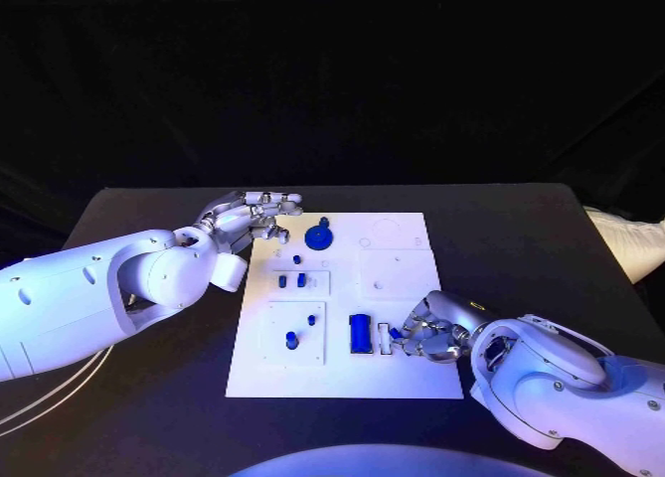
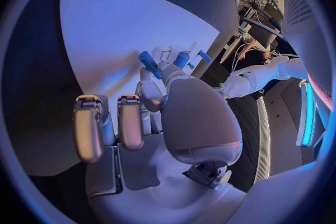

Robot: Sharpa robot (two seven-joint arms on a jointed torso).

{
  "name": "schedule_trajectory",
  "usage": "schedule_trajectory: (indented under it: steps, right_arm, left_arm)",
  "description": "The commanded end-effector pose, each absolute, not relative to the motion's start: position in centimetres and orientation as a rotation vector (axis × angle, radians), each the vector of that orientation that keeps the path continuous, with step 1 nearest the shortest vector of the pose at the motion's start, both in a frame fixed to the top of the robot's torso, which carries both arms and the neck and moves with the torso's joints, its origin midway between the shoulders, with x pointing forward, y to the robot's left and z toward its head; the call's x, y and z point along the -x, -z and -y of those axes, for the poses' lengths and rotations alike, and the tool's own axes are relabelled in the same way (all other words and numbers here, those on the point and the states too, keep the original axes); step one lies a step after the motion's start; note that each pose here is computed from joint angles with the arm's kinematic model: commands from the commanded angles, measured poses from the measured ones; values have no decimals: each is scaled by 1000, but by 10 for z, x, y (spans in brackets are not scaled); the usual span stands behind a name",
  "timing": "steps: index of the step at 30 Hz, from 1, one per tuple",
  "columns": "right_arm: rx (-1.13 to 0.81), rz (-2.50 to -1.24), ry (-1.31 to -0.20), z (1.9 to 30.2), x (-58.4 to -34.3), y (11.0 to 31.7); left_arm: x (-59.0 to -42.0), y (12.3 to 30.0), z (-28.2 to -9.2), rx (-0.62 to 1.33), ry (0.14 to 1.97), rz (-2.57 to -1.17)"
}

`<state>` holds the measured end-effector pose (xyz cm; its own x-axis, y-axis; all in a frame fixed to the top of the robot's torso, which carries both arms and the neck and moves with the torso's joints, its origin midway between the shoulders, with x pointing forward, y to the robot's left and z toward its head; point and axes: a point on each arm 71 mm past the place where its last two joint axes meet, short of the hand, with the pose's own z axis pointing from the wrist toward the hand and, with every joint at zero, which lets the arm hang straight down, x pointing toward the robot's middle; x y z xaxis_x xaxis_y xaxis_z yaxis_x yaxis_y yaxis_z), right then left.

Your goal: Assemble the parts on the task board

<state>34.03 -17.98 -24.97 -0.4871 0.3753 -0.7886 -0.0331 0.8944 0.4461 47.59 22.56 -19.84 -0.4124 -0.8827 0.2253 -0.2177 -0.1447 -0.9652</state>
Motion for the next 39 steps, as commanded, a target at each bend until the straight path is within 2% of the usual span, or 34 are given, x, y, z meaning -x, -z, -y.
schedule_trajectory:
  steps: [1,39]
  right_arm:
    - [-303,-2046,-527,177,-341,251]
    - [-260,-2086,-531,161,-344,256]
  left_arm:
    - [-475,198,-222,1232,1627,-1599]
    - [-475,197,-221,1231,1630,-1600]
